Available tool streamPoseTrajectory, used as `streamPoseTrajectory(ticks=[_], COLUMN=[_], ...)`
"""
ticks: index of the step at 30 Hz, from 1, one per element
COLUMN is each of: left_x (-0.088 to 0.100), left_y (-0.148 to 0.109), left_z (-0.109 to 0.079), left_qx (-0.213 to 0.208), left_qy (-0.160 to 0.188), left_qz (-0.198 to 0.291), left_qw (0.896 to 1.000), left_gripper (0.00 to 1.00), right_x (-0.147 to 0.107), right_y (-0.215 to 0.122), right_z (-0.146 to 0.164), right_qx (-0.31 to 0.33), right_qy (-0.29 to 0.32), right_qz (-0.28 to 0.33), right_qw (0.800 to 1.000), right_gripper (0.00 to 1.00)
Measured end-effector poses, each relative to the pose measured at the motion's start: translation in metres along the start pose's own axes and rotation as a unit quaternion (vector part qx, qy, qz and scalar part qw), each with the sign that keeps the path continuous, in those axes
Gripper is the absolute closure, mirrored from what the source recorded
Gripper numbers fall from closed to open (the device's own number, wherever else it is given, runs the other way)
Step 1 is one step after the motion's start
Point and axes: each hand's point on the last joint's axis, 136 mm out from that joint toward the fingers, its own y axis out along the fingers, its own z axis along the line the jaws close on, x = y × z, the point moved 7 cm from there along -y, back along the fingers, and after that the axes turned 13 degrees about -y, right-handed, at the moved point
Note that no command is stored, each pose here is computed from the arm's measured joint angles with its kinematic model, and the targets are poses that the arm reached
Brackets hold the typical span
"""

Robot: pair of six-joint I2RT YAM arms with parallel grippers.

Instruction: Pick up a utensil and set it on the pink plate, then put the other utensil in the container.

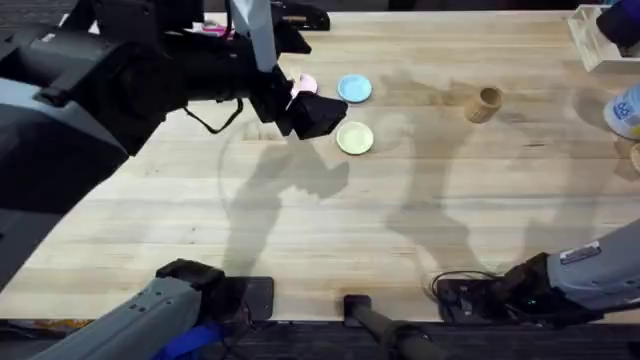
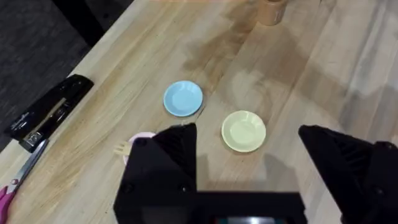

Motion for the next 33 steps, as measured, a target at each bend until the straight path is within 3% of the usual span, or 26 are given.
streamPoseTrajectory(ticks=[11,33], left_x=[0.0,0.0], left_y=[0.0,0.0], left_z=[0.0,0.0], left_qx=[0.0,0.0], left_qy=[0.0,0.0], left_qz=[0.0,0.0], left_qw=[1.0,1.0], left_gripper=[0.007,0.007], right_x=[-0.02,-0.076], right_y=[0.019,0.035], right_z=[0.008,0.026], right_qx=[0.035,0.07], right_qy=[0.036,-0.056], right_qz=[-0.027,-0.039], right_qw=[0.998,0.995], right_gripper=[0.969,0.968])
